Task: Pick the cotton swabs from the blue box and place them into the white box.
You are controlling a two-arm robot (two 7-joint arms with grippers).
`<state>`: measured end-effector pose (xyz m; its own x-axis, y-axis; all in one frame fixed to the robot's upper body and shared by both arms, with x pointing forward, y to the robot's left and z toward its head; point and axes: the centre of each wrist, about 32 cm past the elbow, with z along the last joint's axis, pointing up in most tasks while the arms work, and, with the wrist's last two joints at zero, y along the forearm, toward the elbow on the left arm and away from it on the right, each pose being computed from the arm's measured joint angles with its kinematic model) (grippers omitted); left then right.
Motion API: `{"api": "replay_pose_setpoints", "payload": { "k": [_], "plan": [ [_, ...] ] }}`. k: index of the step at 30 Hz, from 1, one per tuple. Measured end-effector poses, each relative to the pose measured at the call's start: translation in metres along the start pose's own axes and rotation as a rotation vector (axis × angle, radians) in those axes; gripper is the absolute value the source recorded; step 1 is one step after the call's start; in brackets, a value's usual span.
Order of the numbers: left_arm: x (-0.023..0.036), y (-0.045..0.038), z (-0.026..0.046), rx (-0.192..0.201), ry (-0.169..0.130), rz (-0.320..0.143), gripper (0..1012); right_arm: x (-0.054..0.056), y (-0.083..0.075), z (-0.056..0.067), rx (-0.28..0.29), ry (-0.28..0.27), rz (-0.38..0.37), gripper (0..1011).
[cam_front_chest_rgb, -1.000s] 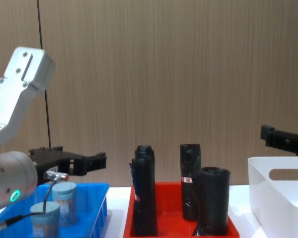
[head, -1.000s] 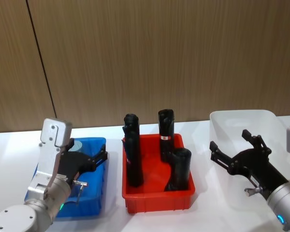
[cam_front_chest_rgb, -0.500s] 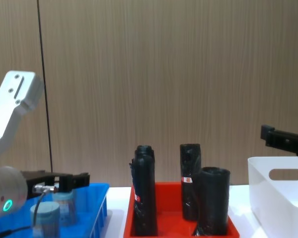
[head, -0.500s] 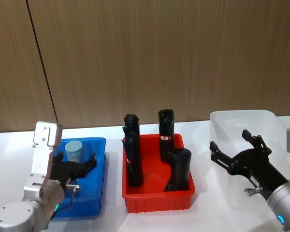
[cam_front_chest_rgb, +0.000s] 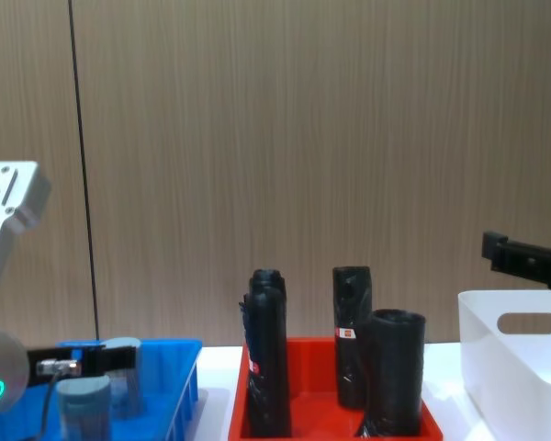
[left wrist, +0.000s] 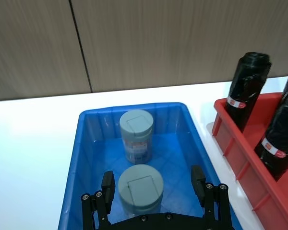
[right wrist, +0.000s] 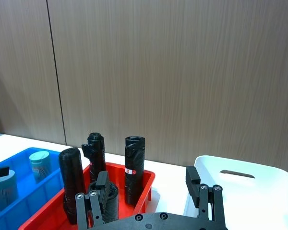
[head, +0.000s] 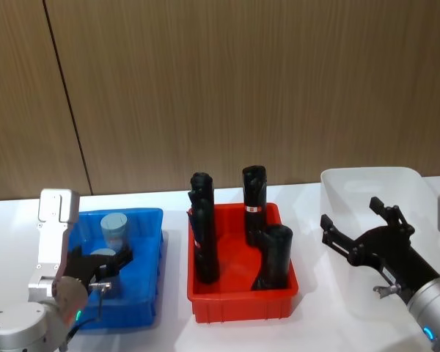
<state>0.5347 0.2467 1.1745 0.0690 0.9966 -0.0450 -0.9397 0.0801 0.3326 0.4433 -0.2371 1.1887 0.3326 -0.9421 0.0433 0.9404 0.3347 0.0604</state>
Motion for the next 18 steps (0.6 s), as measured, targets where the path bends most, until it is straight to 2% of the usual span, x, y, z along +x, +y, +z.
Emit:
{"api": "replay_pose_setpoints", "payload": {
  "k": [7, 18],
  "plan": [
    [0.0046, -0.0044, -0.0024, 0.038, 0.034, 0.023, 1004, 0.000, 0.000, 0.000, 0.000, 0.000, 0.000, 1002],
    [0.0090, -0.0110, -0.0055, 0.067, 0.063, 0.033, 1004, 0.000, 0.000, 0.000, 0.000, 0.000, 0.000, 1002]
  ]
}}
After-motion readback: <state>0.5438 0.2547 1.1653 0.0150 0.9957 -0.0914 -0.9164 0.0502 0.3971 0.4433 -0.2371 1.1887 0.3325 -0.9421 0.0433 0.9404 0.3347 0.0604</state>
